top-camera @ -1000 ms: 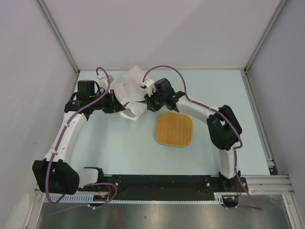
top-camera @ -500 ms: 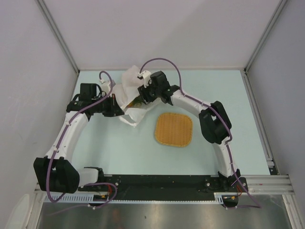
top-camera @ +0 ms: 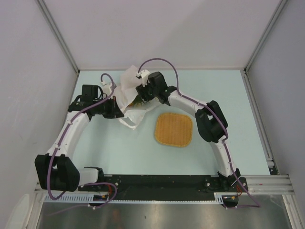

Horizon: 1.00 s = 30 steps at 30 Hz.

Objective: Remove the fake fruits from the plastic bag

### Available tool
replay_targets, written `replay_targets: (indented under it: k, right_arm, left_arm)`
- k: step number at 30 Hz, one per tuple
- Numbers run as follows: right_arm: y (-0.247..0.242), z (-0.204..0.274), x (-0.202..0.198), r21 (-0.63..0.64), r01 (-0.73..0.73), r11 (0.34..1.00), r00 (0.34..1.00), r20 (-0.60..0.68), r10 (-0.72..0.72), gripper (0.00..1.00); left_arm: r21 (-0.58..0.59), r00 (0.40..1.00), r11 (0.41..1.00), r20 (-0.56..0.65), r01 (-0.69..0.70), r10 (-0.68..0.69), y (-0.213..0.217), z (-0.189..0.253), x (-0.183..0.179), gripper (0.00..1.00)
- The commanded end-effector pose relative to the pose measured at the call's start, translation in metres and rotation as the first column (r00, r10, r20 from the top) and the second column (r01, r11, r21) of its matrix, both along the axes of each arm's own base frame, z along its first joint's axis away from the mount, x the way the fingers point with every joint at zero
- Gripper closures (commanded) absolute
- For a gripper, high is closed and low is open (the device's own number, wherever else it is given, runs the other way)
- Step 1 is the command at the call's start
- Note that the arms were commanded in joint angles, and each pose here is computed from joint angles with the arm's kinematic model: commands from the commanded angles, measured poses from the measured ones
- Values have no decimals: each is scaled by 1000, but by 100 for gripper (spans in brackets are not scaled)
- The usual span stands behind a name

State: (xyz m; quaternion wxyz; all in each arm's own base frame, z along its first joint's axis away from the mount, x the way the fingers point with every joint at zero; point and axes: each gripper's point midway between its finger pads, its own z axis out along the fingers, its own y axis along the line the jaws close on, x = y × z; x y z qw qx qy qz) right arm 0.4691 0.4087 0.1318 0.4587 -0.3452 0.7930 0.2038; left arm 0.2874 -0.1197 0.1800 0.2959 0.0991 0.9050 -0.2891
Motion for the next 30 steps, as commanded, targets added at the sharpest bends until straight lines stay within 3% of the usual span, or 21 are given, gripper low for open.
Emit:
replay_targets:
  k: [1,9,14,21,30]
  right_arm:
    - [-3,-23,13,-63,25,998,999,49,-22,33]
    - [-14,-51,18,-120,37,992,998,60,-29,33]
    - [-6,-49,17,-105,-12,994,998,60,18,53]
    - [-5,-31,5,-110,-107,988,993,41,112,97]
    - [-3,35,-23,-128,-207,970,961,161,226,100]
  left_arm:
    - [-23,1000,1000,31,7,-7,-3,10,12,99]
    - [-24,999,1000,48,4,-3,-4,17,25,99]
    - [-27,999,1000,48,2,-1,-5,18,29,99]
    - [-40,999,999,51,-2,4,-7,22,38,99]
    - [-70,998,997,56,-14,18,-11,26,54,99]
